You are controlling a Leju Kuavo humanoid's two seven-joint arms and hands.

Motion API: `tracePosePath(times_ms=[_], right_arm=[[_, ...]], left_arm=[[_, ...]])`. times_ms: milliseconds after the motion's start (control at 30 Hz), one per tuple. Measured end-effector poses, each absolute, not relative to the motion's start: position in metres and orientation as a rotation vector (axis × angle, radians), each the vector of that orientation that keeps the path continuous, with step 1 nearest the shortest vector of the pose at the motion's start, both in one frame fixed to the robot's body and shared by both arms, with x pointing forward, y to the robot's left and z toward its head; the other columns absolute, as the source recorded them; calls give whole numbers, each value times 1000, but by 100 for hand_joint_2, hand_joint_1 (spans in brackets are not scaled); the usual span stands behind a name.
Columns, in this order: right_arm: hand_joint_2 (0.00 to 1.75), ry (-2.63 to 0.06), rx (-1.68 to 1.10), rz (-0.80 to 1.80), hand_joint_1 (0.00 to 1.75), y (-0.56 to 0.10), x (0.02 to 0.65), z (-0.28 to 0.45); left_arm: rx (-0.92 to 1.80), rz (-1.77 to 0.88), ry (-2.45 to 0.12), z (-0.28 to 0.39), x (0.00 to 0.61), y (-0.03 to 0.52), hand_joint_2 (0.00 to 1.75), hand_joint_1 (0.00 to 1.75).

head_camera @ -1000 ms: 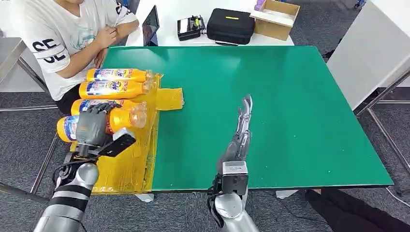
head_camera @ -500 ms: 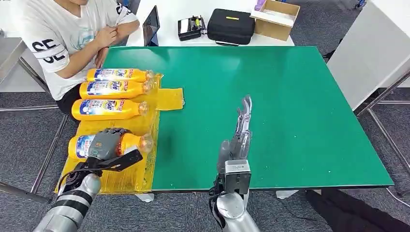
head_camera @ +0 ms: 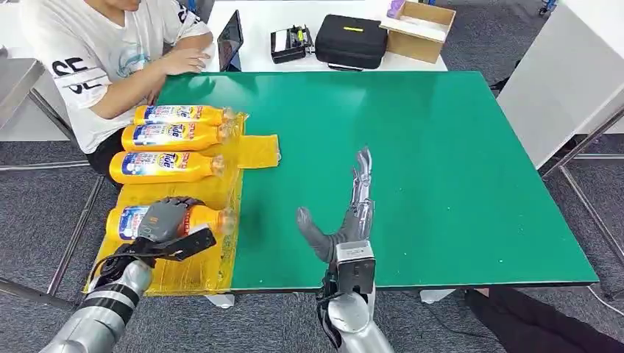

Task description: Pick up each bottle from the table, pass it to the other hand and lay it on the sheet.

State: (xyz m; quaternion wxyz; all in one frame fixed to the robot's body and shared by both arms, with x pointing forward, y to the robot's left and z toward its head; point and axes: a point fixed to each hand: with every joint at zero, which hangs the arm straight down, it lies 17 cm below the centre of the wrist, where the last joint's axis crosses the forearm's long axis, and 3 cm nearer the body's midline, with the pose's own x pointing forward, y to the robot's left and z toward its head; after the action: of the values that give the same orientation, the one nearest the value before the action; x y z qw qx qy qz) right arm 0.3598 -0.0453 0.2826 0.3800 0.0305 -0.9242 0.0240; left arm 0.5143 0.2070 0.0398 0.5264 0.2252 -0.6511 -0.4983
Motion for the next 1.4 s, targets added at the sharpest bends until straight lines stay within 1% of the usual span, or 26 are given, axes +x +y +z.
tracePosePath(times_ms=[67, 100, 133, 167, 300, 533, 667, 933, 1233, 1300, 1367, 1400], right_arm=[[175, -2350, 96, 66, 0, -43, 361, 280], [175, -2347, 99, 70, 0, -42, 361, 279], [175, -2344, 101, 73, 0, -41, 361, 278], [175, -2341, 103, 77, 0, -41, 362, 276], [175, -2334, 125, 92, 0, -37, 363, 274], [175, -2312, 176, 114, 0, -26, 366, 267], [175, -2299, 196, 122, 0, -23, 368, 262], [175, -2286, 199, 131, 0, -19, 370, 257], [175, -2264, 242, 144, 0, -13, 372, 251], [175, -2259, 247, 150, 0, -11, 373, 249], [175, -2255, 238, 154, 0, -11, 373, 247], [175, -2255, 230, 158, 0, -11, 373, 246]], left_arm=[[490, -1219, -1550, 34, 509, 205, 175, 3], [480, -1231, -1548, 33, 508, 206, 175, 0], [477, -1236, -1548, 32, 507, 207, 175, 0], [474, -1240, -1547, 32, 507, 208, 0, 0], [422, -1252, -1536, 27, 502, 208, 0, 0], [171, -1213, -1532, 22, 481, 205, 0, 0], [115, -1209, -1529, 22, 473, 209, 0, 0], [102, -1231, -1518, 18, 466, 214, 0, 0], [-157, -1070, -1507, 26, 444, 214, 0, 0], [-164, -1023, -1550, 31, 442, 214, 0, 0], [-84, -933, -1652, 44, 451, 211, 0, 0], [2, -859, -1713, 54, 460, 214, 175, 0]])
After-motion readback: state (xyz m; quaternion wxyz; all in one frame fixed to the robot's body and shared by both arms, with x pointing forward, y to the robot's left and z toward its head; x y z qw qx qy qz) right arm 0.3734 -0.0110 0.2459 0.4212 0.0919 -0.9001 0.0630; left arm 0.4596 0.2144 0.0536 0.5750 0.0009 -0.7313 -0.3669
